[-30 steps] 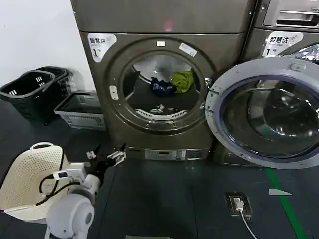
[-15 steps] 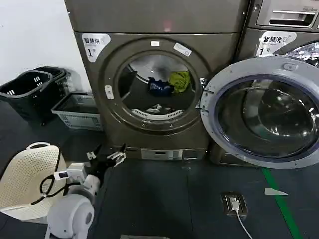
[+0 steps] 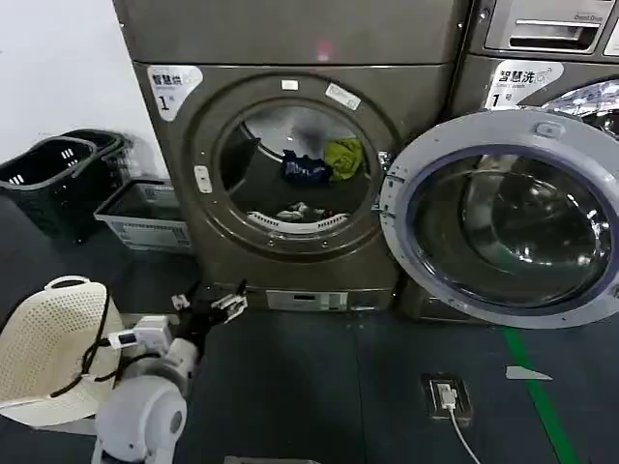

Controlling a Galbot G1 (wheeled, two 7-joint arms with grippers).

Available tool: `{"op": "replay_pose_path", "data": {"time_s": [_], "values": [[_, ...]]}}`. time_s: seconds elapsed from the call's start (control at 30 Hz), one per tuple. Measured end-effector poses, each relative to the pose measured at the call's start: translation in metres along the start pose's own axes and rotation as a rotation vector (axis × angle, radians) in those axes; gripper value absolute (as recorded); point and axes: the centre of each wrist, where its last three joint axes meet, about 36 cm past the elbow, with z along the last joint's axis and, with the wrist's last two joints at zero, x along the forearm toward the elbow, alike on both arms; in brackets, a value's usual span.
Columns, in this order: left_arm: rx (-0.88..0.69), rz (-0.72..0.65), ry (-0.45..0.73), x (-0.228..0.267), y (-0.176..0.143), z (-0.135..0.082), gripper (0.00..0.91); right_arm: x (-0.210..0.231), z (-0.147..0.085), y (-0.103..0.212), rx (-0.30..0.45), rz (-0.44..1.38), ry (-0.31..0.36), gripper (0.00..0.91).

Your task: Grasp the clothes from the dryer.

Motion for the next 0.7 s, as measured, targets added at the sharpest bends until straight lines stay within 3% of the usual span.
{"op": "replay_pose_path", "data": {"time_s": [0.7], "values": [[-0.002,-0.001,-0.002,0.0007,-0.0002,-0.0004,0.907,0.0014,0.0017,-0.0004,-0.001,0.001,0.002,0.907]]}}
